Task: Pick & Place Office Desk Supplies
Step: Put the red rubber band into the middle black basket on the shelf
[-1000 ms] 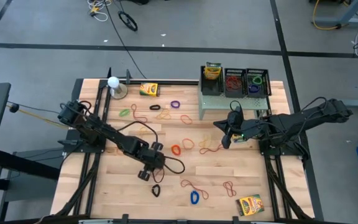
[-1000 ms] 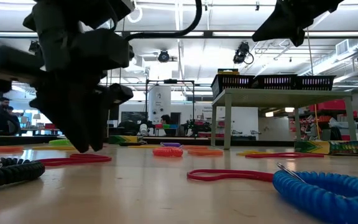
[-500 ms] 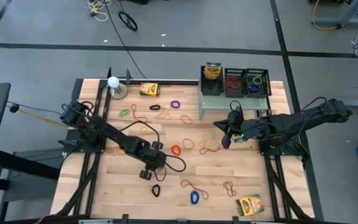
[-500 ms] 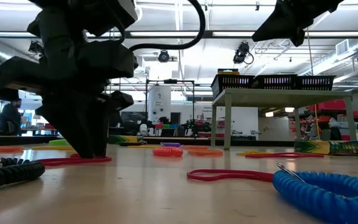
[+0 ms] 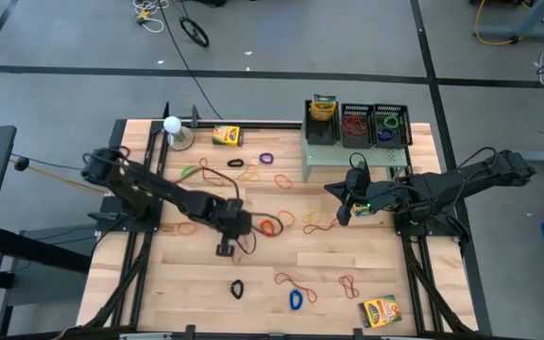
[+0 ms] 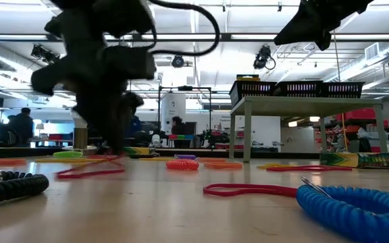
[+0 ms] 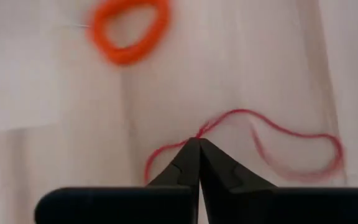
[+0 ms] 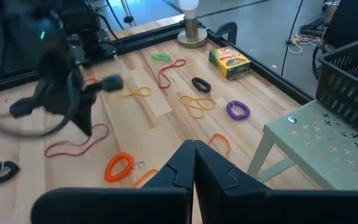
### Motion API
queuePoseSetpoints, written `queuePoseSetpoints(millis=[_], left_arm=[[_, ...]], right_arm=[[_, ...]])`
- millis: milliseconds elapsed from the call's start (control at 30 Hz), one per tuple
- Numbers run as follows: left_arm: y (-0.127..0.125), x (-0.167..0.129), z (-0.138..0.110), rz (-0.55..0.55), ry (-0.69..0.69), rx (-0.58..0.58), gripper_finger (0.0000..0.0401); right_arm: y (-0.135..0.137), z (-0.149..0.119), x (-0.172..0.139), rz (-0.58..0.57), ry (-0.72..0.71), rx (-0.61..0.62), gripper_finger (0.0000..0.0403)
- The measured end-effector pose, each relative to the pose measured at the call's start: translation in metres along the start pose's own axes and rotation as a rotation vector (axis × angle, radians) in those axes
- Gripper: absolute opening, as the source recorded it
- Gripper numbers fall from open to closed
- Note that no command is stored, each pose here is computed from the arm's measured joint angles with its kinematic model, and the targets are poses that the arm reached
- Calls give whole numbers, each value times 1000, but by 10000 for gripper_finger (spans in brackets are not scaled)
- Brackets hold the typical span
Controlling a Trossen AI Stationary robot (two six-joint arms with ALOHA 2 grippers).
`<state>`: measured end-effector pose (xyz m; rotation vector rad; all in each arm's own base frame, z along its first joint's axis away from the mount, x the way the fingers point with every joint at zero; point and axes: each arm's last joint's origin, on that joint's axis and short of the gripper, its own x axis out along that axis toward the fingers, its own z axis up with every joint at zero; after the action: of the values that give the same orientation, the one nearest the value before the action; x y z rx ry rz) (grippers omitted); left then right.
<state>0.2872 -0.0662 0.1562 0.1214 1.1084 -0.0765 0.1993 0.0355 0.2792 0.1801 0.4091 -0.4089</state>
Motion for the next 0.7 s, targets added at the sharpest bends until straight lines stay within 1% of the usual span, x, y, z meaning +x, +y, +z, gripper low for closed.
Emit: queuePoseSetpoints(millis=[133,267,367,433,500,567,633,700], left_arm=[[15,-29,7,8,-102,-71,4],[29,-60,10,48,-219,-192,3],[38,-77,12,71,-300,-277,3],[41,-84,14,90,-354,-329,3],[44,-87,17,126,-411,-414,3],[46,-89,23,149,-485,-476,3],[46,-89,28,167,-545,-504,3],[47,-86,33,154,-578,-510,3]], right_arm=[[0,0,0,0,0,0,9],[0,0,0,-1,-2,1,9],[0,1,0,2,-9,6,9],[1,1,0,4,-12,8,9],[1,1,0,4,-14,9,9],[1,4,0,13,-35,22,9],[3,8,0,27,-70,49,9],[4,12,0,27,-105,61,9]])
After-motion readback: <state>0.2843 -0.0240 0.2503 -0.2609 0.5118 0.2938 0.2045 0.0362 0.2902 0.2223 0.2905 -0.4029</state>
